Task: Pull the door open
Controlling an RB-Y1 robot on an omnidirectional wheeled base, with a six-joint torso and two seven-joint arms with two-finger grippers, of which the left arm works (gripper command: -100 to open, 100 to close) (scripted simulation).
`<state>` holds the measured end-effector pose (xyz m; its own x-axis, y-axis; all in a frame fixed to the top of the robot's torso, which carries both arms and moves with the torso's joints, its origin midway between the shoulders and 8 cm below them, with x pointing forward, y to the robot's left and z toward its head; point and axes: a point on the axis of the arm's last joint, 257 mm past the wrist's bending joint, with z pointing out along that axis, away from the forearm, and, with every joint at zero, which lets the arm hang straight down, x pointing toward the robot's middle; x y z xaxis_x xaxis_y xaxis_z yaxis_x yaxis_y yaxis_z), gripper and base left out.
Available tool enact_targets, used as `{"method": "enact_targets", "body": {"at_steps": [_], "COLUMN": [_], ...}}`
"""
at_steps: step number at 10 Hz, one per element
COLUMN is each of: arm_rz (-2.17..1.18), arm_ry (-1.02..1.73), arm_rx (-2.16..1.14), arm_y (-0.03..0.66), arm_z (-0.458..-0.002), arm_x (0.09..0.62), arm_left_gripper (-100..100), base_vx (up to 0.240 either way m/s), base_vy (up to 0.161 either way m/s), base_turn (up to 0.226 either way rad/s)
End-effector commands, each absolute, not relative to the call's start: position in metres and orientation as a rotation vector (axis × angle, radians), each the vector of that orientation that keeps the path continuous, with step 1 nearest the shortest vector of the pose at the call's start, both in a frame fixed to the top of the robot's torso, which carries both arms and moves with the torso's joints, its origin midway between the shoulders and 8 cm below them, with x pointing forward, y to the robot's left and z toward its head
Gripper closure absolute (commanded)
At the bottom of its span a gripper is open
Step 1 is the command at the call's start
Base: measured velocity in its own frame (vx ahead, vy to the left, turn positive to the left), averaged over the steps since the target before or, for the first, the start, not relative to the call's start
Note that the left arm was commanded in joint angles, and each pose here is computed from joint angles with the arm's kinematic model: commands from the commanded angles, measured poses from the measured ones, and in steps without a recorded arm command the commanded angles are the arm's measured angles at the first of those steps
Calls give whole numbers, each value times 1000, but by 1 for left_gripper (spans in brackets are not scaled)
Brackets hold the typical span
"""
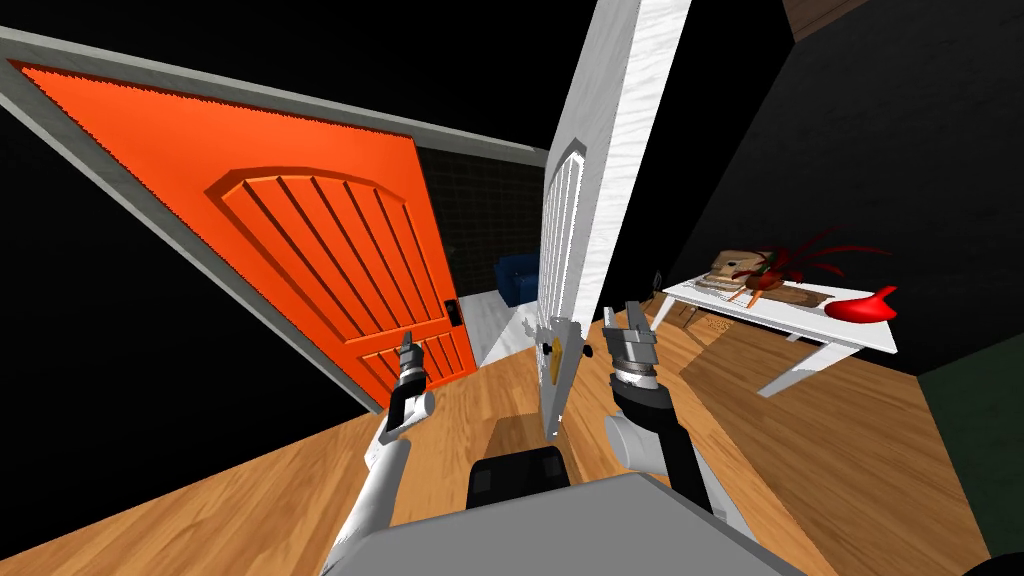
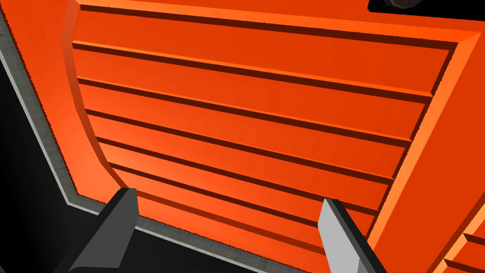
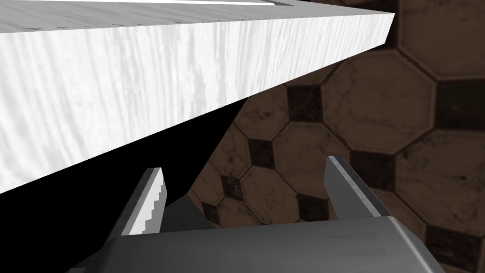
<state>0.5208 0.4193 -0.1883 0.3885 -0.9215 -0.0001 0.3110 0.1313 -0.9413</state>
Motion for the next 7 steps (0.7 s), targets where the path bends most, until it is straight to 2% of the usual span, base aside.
{"method": "enact_targets", "body": {"at_steps": [1, 7], "arm_rz": [-1002, -957], "arm_ry": [723, 744], "arm_rx": [-1092, -1158], "arm_y": [422, 430], "arm_z": [-196, -221], "arm_x": [524, 543], "arm_left_gripper": [-100, -100], "base_vx": [37, 35], "base_vy": [42, 45], "base_turn": [-49, -80]}}
